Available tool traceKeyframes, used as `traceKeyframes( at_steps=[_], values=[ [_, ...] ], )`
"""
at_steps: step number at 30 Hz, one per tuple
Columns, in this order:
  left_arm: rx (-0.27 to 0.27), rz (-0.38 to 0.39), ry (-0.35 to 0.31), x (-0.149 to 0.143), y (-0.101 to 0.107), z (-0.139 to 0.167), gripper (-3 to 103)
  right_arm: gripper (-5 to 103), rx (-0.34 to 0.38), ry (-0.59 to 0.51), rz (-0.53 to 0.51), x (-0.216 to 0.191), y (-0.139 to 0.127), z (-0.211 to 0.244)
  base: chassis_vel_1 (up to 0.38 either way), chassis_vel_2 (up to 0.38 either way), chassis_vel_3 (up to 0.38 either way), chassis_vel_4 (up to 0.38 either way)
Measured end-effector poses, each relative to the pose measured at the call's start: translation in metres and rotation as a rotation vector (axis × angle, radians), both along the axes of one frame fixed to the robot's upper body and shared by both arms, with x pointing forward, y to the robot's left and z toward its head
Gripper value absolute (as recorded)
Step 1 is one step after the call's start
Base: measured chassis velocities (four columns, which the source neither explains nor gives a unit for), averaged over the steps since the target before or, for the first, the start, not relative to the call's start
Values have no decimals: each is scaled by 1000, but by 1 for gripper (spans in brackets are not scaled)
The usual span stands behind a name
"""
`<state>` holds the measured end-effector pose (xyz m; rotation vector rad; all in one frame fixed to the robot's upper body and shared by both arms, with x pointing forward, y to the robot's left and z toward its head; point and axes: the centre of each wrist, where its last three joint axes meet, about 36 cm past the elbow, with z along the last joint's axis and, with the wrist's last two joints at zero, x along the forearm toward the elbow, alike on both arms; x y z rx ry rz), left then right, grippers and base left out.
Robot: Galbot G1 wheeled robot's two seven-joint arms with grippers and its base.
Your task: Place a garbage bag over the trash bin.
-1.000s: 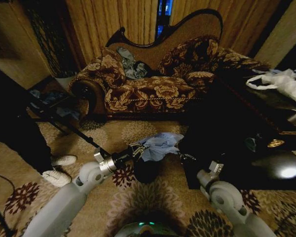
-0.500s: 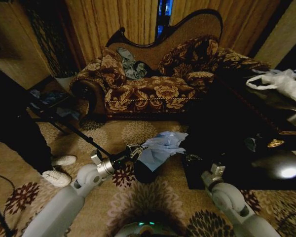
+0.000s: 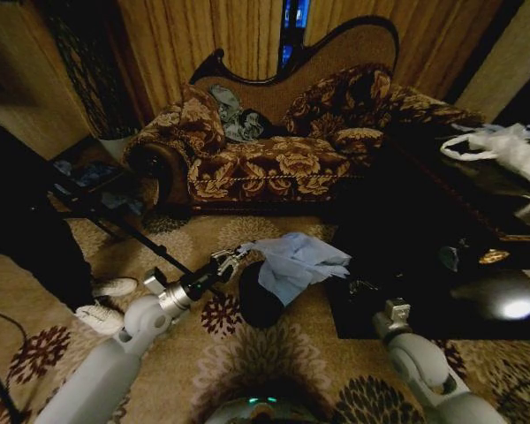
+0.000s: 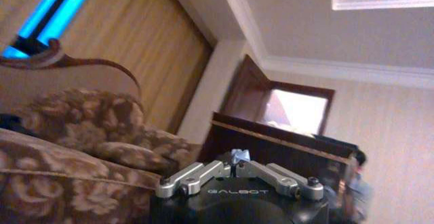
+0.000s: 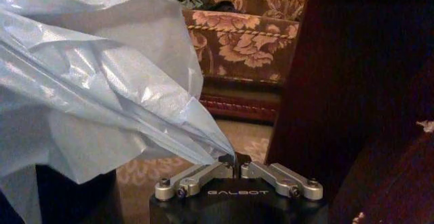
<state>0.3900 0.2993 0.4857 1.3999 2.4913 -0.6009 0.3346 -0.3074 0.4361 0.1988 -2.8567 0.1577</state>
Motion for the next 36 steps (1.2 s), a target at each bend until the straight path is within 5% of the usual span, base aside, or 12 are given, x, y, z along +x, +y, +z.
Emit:
traceKeyframes(
  at_steps=[10, 36],
  values=[
    [-9, 11, 3, 12, -2, -4, 0, 0, 84, -12, 39, -6, 20, 13, 0, 0, 0, 0],
    [-30, 62, -6, 34, 24, -12, 0, 0, 112, -84, 52, -26, 21, 51, 0, 0, 0, 0]
  ],
)
